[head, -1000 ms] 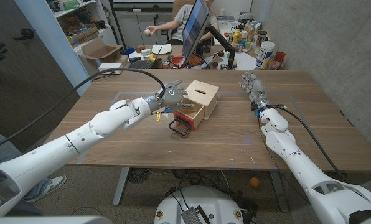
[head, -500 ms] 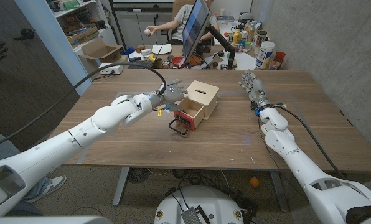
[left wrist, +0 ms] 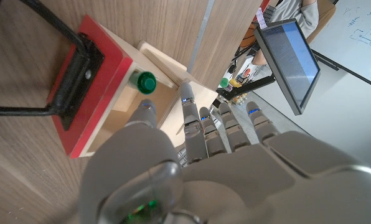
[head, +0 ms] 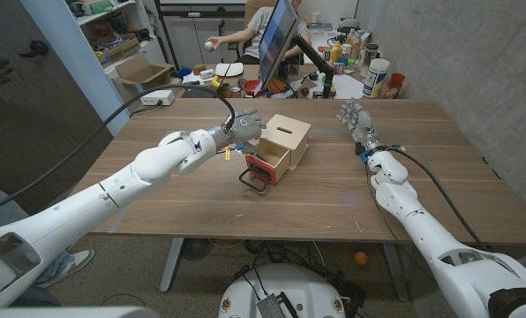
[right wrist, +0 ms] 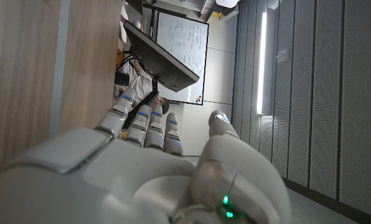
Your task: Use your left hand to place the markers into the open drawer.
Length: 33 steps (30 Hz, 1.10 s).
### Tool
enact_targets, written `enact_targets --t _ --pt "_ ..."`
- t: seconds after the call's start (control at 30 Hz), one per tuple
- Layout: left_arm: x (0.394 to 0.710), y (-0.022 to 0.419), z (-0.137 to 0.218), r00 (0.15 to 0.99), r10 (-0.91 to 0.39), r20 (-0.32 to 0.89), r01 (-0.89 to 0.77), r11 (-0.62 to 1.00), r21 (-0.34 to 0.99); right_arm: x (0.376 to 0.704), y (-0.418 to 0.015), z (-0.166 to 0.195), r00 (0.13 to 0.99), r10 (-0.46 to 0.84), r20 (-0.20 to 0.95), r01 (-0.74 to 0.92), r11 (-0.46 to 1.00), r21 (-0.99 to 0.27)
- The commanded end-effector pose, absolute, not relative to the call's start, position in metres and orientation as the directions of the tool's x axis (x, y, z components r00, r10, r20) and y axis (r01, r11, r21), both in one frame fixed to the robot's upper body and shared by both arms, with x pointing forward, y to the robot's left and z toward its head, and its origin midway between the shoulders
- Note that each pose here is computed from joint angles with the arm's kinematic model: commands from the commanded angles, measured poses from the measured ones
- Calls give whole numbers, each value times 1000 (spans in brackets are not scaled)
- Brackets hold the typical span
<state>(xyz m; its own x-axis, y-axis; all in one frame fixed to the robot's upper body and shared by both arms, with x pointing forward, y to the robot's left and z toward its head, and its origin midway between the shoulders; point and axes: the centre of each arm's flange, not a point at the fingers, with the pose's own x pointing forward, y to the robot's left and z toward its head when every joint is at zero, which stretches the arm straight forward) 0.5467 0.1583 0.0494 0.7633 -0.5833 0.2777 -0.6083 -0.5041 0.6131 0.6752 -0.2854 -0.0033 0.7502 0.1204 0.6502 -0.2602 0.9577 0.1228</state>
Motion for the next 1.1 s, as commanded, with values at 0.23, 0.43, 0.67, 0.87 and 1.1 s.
enact_targets --t 0.23,0.43,0.67,0.87,1.1 --pt "545 159 61 761 -551 341 -610 -431 665 679 -284 1 751 146 644 -269 958 97" --pt "545 162 64 758 -537 371 -616 -402 677 680 -282 2 753 156 639 -271 959 85" --pt "546 168 67 754 -508 417 -621 -346 703 679 -282 3 756 161 634 -265 962 71" --pt "547 174 66 748 -473 466 -624 -260 737 678 -281 3 759 163 630 -258 964 61" --pt "552 182 62 741 -433 513 -616 -133 777 677 -281 4 761 165 627 -250 967 49"
